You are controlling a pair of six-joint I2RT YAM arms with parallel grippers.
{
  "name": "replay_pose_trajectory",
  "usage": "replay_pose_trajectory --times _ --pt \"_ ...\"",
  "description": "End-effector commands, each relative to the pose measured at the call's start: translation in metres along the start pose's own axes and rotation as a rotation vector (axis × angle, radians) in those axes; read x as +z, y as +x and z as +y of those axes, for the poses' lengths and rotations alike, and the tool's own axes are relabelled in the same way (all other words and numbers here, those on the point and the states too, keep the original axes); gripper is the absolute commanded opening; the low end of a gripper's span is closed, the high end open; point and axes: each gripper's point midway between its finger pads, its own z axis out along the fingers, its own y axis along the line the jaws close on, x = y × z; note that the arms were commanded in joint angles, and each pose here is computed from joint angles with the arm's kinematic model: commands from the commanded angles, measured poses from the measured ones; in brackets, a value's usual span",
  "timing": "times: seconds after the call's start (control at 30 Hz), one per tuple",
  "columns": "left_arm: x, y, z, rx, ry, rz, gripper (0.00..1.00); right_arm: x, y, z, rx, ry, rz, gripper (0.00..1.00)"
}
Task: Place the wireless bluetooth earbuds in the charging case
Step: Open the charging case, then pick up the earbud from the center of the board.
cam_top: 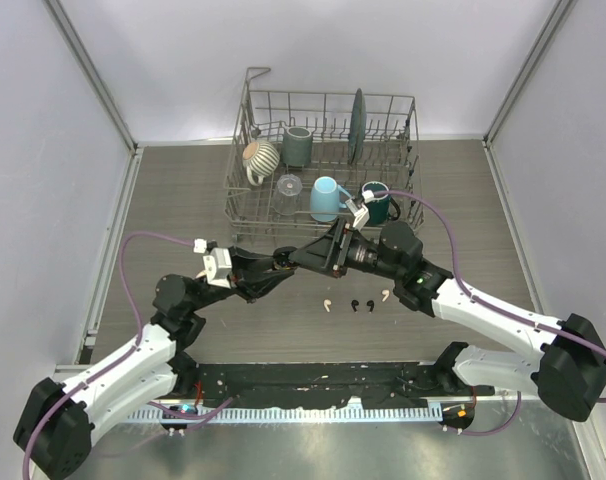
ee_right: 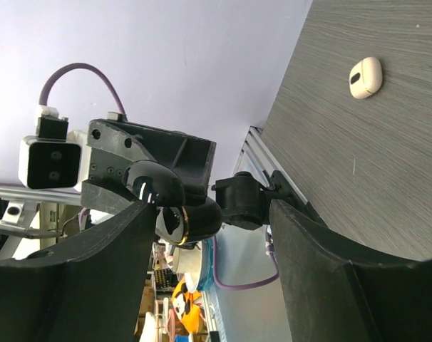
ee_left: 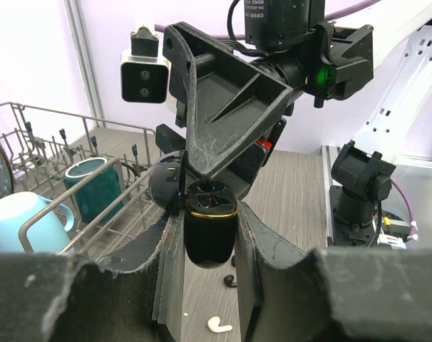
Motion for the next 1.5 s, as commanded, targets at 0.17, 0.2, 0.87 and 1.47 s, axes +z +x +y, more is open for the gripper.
replay_pose_trajectory --times 0.17,0.2,0.87,1.47 --pt "-0.006 -0.01 0.013 0.064 -0.091 -0.036 0.0 -0.023 -0.007 0.063 -0.139 -0.192 -0.027 0.7" --pt "-0.007 -0.012 0.013 0.068 -0.096 -0.041 0.0 -0.025 -0.007 0.062 -0.145 -0.177 -0.031 0.7" --pt "-0.019 -0.023 -0.003 0.046 -0.08 -0.087 0.0 -0.145 -0.022 -0.161 -0.255 0.987 -0.138 0.46" --pt "-0.018 -0.035 -0.011 -0.012 -0.038 -0.182 0.0 -0.151 -0.003 -0.218 -0.215 1.197 -0.024 0.39"
